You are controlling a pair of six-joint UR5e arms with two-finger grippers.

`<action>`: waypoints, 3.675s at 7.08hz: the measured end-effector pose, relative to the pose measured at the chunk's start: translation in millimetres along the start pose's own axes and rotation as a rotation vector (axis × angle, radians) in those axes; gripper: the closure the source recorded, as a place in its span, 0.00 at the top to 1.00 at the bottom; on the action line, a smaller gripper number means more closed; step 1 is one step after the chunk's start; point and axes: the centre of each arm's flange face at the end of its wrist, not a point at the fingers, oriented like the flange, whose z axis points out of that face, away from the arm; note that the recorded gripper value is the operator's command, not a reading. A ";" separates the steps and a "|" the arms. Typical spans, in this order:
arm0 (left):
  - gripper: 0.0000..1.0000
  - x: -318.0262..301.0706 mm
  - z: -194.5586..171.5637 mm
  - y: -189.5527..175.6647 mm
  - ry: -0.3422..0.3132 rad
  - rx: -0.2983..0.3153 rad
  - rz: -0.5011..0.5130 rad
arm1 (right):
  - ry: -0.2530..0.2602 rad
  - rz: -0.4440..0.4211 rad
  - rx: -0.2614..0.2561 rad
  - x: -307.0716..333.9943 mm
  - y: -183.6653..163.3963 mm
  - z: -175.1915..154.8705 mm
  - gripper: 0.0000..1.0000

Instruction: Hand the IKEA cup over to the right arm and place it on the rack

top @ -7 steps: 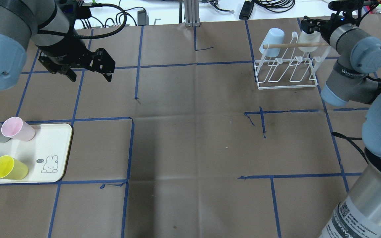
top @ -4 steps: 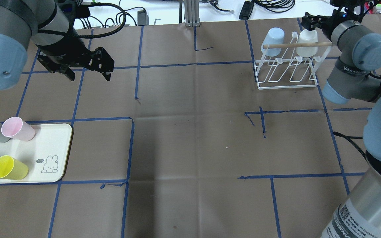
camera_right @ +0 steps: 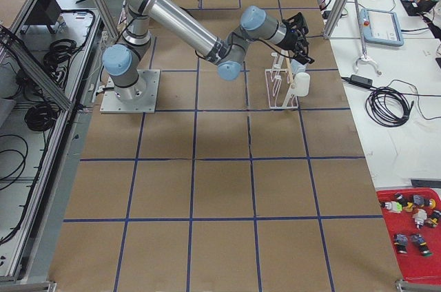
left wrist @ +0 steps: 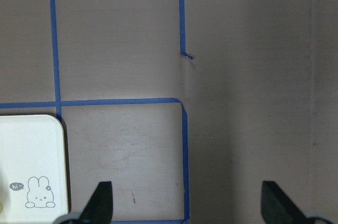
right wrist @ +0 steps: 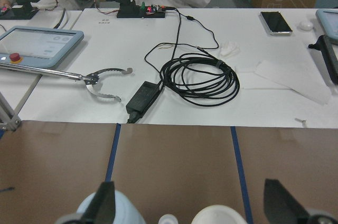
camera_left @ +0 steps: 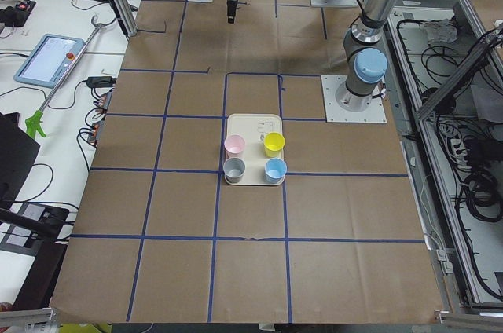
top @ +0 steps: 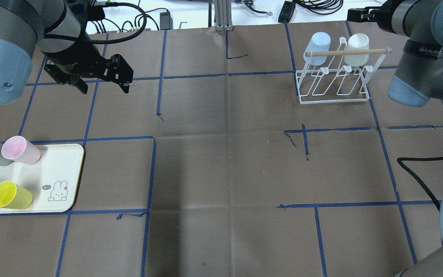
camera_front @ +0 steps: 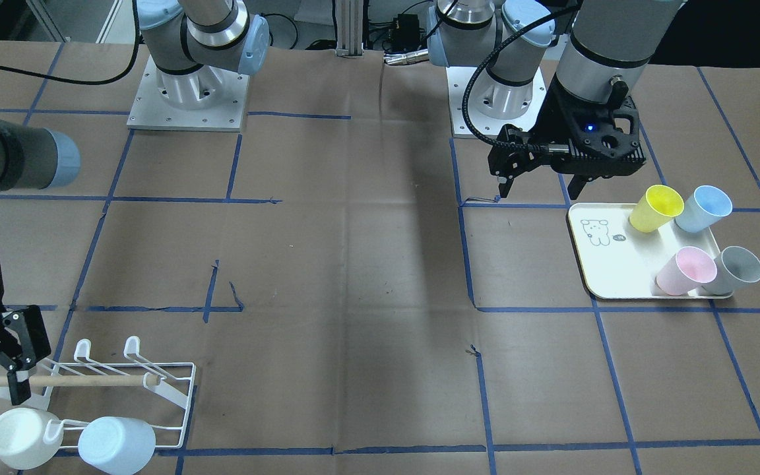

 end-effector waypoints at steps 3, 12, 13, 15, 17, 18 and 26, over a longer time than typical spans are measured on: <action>0.99 0.0 1.1 -0.6 0.000 -0.001 -0.002 | -0.030 0.007 -0.384 -66.1 6.7 -54.6 1.00; 0.99 0.1 2.6 -2.2 0.002 -0.001 -0.017 | -0.040 -0.063 -0.942 -141.0 40.5 -217.9 1.00; 0.99 0.1 2.6 -2.2 0.002 -0.001 -0.017 | -0.009 -0.044 -0.955 -141.9 47.8 -214.8 1.00; 0.99 0.1 2.6 -2.2 0.002 -0.001 -0.017 | 0.023 -0.023 -0.948 -150.6 58.2 -200.4 1.00; 0.99 0.1 2.4 -2.3 0.002 -0.001 -0.017 | 0.015 -0.045 -0.958 -166.3 63.6 -192.8 1.00; 0.99 0.1 2.1 -2.4 0.002 0.000 -0.017 | 0.011 -0.049 -0.960 -169.7 64.6 -191.1 1.00; 0.97 -0.1 3.1 -3.1 0.000 -0.002 -0.017 | 0.010 -0.052 -0.959 -171.6 64.5 -191.2 1.00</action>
